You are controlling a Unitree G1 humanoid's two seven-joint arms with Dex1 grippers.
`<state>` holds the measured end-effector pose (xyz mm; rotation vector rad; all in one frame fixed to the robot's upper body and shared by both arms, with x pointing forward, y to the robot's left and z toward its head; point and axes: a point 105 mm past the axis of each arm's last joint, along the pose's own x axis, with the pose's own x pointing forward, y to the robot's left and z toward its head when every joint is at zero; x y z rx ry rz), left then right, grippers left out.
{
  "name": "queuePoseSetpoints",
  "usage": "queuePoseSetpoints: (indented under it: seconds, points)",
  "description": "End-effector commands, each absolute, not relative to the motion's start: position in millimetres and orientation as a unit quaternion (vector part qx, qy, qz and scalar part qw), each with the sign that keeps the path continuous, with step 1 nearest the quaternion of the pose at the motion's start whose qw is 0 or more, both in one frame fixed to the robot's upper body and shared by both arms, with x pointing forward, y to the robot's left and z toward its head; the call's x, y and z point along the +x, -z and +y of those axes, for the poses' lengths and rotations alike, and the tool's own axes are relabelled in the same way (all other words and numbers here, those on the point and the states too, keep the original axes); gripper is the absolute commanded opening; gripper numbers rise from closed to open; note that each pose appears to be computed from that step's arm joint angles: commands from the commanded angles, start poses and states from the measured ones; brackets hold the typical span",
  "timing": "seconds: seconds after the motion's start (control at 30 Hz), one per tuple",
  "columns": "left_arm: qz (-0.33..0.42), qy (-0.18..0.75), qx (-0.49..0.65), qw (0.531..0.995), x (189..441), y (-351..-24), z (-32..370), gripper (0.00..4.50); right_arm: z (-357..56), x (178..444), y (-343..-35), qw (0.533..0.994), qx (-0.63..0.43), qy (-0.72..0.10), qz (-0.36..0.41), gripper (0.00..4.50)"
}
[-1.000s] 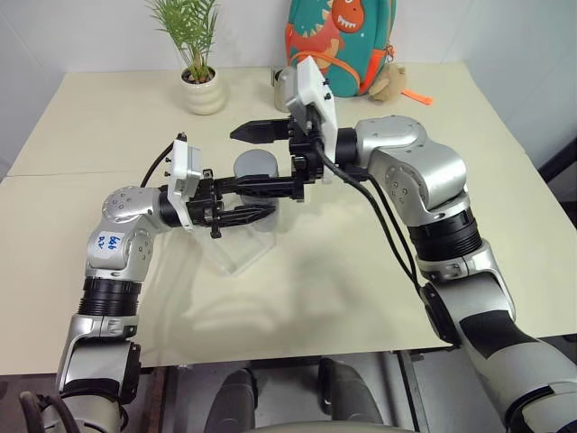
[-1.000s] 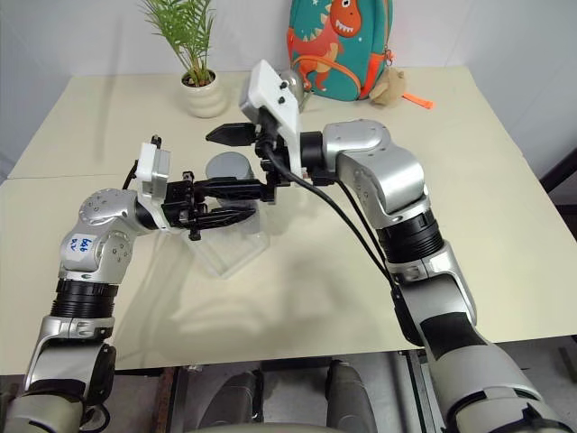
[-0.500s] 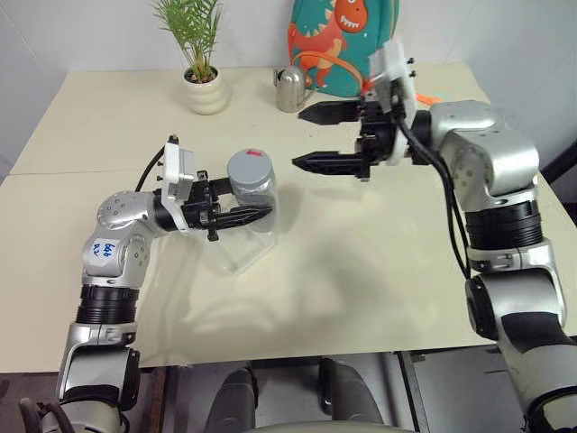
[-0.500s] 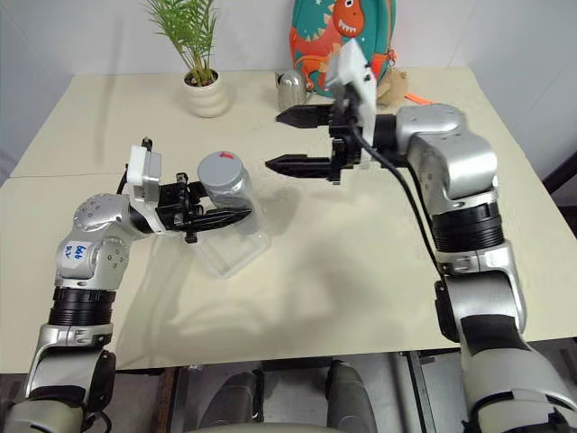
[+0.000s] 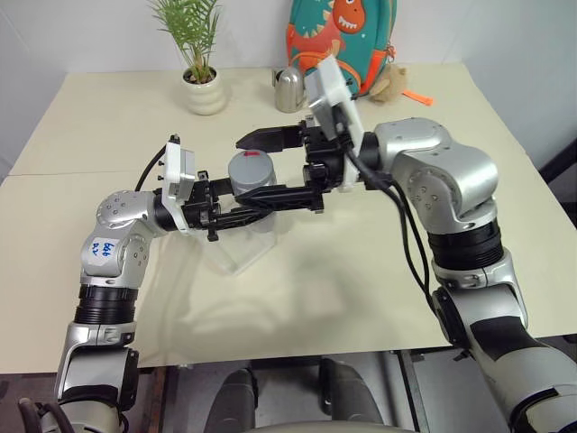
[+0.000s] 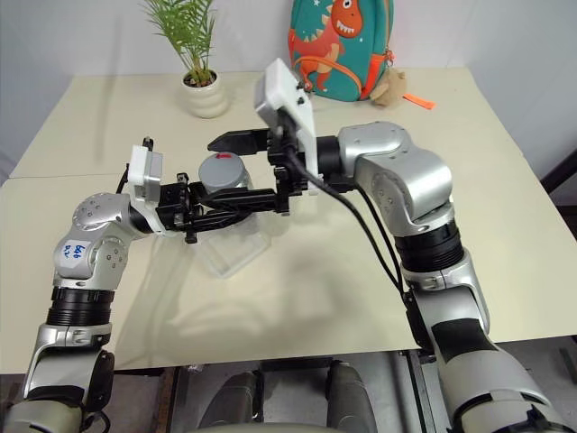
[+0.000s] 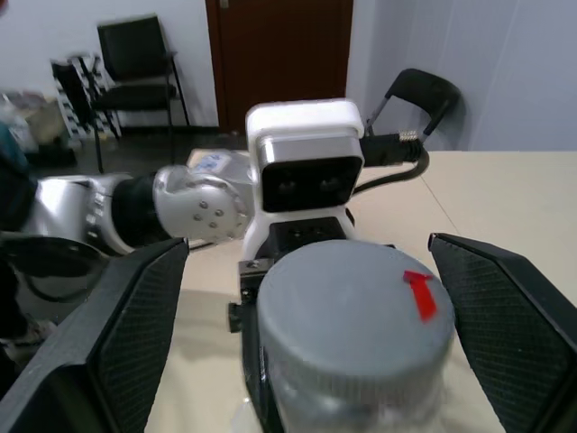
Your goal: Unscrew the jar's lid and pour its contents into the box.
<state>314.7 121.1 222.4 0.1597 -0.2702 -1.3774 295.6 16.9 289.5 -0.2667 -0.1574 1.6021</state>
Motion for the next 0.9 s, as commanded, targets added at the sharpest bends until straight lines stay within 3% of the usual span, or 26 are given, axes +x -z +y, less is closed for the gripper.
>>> queuePoseSetpoints:
  seconds: [0.03, 0.9]
  points:
    - [-0.137, 0.637, 0.085, 0.754, 313, -230, 120, 2.01, 24, 301, -297, 0.697, -0.141, -0.696, -0.095, 4.48]
    - [-0.134, 0.640, 0.086, 0.752, 311, -228, 120, 2.01, -9, 313, -303, 0.707, -0.130, -0.687, -0.103, 4.48]
